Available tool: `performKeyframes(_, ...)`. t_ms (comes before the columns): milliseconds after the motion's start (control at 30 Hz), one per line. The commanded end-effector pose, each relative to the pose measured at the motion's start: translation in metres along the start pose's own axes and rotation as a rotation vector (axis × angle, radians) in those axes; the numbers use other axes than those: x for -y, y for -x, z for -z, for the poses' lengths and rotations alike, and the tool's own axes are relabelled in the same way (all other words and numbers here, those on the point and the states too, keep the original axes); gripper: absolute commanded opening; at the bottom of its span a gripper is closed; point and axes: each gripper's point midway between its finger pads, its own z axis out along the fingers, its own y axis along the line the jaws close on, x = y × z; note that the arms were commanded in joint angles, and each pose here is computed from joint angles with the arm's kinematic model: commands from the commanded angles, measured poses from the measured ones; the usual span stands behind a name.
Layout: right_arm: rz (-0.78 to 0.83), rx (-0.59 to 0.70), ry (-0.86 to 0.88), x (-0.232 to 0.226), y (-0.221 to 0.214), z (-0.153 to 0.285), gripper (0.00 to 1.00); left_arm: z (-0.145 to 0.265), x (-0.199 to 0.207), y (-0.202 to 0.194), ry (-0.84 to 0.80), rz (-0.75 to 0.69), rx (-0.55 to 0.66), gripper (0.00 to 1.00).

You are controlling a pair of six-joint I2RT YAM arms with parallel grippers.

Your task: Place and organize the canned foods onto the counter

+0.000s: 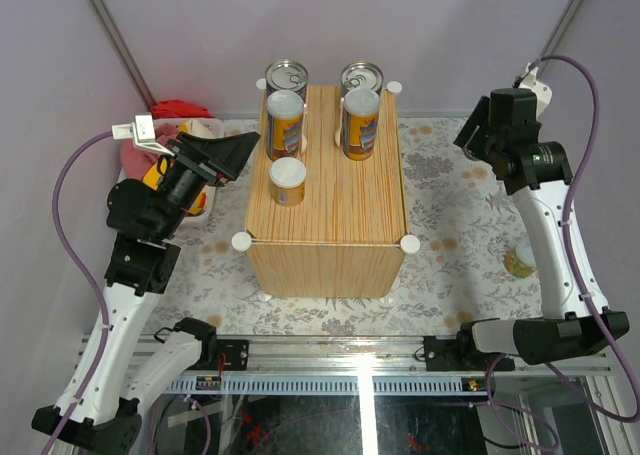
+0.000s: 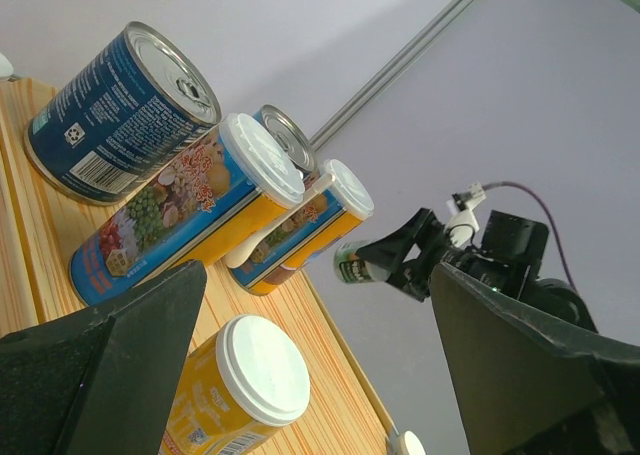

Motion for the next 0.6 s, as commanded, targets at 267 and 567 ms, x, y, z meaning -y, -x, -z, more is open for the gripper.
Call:
performKeyframes(267, 0.167, 0.125, 0.214, -0.077, 0.051, 0.092, 0.0, 0.002, 0.018, 0.006, -0.049, -0.005, 0.001, 0.94)
performKeyframes(567, 0.307, 0.011, 0.436, -0.136, 0.015, 0.155, 0.0, -0.002, 0.014, 0.004, -0.045, 0.002, -0.009, 0.94)
